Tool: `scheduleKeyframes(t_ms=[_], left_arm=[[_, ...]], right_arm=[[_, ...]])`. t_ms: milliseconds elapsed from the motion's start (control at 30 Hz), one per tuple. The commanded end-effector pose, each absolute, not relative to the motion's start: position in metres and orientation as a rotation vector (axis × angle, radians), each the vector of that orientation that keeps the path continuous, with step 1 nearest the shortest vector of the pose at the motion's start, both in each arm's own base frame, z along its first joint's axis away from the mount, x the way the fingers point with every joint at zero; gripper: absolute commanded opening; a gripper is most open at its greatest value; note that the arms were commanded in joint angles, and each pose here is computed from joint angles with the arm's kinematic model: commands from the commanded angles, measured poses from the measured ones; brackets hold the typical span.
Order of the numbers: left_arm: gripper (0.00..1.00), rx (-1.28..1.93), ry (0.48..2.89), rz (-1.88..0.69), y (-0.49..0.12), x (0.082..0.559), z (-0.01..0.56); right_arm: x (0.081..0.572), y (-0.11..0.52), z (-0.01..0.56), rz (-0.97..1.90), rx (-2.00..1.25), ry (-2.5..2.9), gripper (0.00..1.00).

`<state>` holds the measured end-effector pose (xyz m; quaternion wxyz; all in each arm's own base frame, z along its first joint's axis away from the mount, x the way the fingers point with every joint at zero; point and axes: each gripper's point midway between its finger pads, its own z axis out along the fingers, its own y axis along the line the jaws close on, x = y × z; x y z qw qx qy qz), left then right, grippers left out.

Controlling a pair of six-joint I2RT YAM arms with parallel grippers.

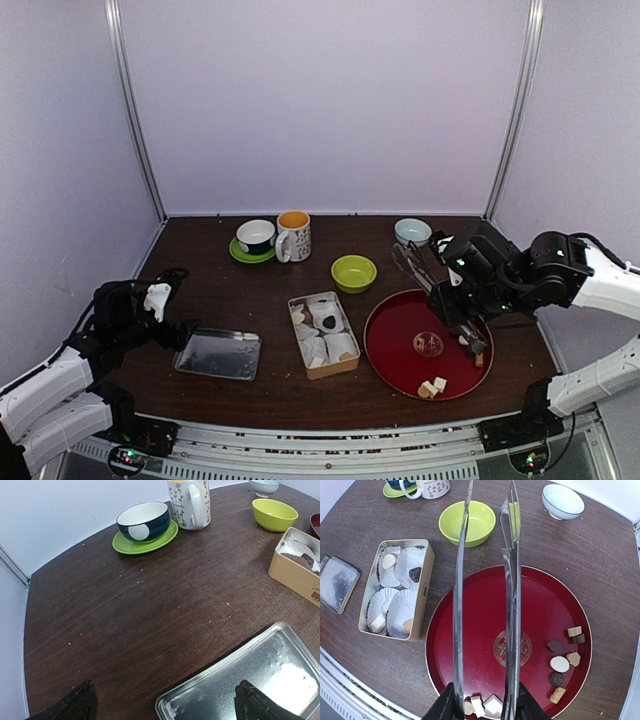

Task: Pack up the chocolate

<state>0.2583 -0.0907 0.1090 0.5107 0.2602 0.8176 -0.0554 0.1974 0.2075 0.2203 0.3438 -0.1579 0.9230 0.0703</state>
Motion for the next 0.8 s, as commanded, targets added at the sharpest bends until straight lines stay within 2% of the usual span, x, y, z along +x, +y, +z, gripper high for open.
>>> scheduleKeyframes(t_ms=[0,433,567,767], left_arm=[[0.98,0.632,1.927,-0.132,-0.092,0.262,0.119],[0.98,0.631,1.928,-0.132,-0.092,0.262,0.119],[0.98,0.632,1.927,-0.132,-0.092,0.262,0.119],[0.98,0.632,1.927,-0.132,-0.092,0.262,0.119]], right_arm=[[0.206,0.203,0.210,0.149,-0.347,2.369,0.34],[0.207,0.195,0.091,0.047,-0.226,2.525,0.36],[0.202,0.197,0.059,0.061,-0.200,2.577,0.38],[0.195,0.204,0.030,0.114,-0.201,2.627,0.50]])
